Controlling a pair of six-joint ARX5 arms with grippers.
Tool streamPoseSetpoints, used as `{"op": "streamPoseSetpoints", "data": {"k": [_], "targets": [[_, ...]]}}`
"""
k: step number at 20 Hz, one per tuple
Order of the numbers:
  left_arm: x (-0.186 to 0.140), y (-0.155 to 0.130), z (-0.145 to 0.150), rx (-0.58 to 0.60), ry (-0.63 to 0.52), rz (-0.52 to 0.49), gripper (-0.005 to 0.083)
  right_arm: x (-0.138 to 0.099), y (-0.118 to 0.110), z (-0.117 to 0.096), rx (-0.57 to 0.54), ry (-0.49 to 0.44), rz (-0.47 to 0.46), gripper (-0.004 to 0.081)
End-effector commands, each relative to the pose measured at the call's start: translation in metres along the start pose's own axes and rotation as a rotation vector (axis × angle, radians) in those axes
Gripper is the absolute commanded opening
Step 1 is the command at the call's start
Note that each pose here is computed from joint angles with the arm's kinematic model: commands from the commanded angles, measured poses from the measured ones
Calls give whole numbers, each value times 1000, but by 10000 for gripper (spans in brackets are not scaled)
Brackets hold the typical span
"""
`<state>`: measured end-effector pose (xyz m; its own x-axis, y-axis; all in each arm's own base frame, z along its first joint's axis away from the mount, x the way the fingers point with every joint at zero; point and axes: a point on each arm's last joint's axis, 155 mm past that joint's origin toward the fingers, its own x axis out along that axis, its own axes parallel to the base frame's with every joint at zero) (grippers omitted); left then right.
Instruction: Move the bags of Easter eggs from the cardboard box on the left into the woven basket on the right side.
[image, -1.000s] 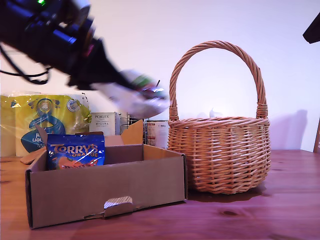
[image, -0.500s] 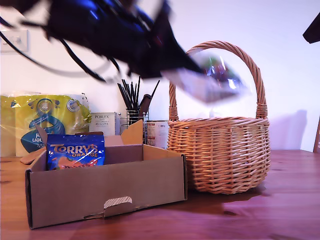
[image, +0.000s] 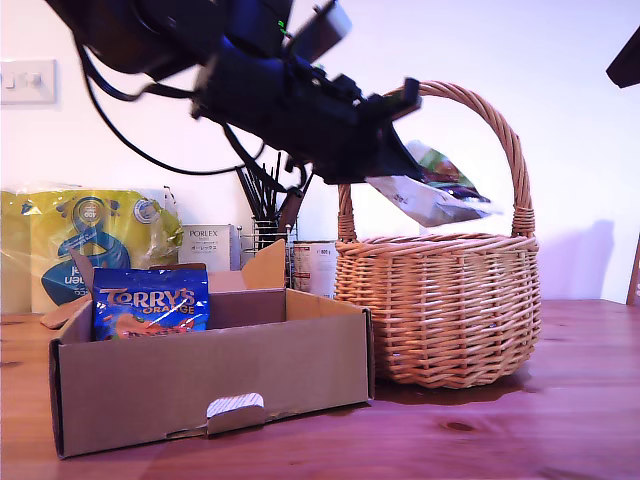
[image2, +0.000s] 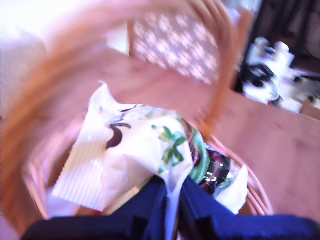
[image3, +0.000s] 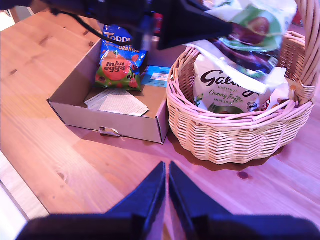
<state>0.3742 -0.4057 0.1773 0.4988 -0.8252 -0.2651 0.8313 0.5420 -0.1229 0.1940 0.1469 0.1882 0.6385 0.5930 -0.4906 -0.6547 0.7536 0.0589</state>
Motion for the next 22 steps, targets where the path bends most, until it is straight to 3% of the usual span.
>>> {"op": "streamPoseSetpoints", "data": {"k": [1, 3, 4, 6, 7, 11, 16, 19, 22], "targets": [[9, 2, -23, -18, 44, 0, -19, -1, -1, 3, -3, -9, -3, -12], [11, -1, -32, -23, 71, -5, -4, -1, -1, 3, -3, -9, -3, -12], [11, -4, -35, -24, 82, -8, 47, -1, -1, 3, -3, -9, -3, -12], [13, -11, -37, -20, 91, -13, 284, -1, -1, 3, -3, -9, -3, -12], [14, -15, -38, -15, 94, -22, 357, -1, -1, 3, -3, -9, -3, -12], [17, -32, -40, 83, 98, -49, 363, -1, 0, 3, -2, -9, -3, -12], [13, -20, -29, 141, 108, 36, 364, -1, 0, 3, -2, -9, 1, -12], [-1, -15, -21, 171, 140, 64, 523, -1, 0, 3, -2, -9, 1, -12], [-19, -16, -15, 170, 184, 79, 538, -1, 0, 3, -2, -9, 1, -12]]}}
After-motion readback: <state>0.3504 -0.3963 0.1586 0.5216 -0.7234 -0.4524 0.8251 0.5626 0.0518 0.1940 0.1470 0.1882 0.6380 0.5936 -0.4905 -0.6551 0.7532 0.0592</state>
